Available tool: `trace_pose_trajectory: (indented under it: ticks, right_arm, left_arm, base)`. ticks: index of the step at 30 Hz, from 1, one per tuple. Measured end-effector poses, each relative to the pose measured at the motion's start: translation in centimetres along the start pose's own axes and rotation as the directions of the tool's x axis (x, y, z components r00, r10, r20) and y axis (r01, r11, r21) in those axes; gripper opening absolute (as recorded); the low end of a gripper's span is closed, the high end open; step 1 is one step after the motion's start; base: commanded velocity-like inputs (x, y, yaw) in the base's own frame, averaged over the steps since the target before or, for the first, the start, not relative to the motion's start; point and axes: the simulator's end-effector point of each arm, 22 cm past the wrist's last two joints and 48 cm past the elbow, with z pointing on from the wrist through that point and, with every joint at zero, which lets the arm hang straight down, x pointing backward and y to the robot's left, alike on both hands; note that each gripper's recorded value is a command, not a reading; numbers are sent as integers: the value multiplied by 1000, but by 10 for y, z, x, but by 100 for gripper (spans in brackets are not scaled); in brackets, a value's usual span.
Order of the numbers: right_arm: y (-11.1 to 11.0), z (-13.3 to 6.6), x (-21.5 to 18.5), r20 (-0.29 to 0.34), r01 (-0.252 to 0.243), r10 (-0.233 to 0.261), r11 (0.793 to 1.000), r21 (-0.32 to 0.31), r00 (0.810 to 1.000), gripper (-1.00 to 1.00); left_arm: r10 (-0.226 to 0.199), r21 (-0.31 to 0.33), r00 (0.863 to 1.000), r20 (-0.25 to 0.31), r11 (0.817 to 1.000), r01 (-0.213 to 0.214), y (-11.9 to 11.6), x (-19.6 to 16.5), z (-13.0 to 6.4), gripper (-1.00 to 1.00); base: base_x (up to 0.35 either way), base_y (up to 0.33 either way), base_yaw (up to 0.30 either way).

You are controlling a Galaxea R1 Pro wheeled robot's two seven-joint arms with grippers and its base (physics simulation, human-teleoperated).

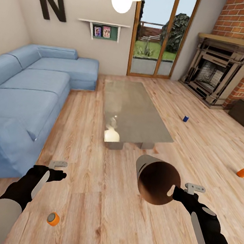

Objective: Put the three can of soda from the living room inside the tash can in the kitchen.

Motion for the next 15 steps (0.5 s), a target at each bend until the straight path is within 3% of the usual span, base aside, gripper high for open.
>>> trace_pose_trajectory:
  ticks: [15]
  right_arm:
    - [0,7,13,-25,2,-2,1000,1,1000,-100]
  left_arm:
    - [-5,-8,1000,-12,1000,5,4,8,10,100]
  base:
    - [0,0,0]
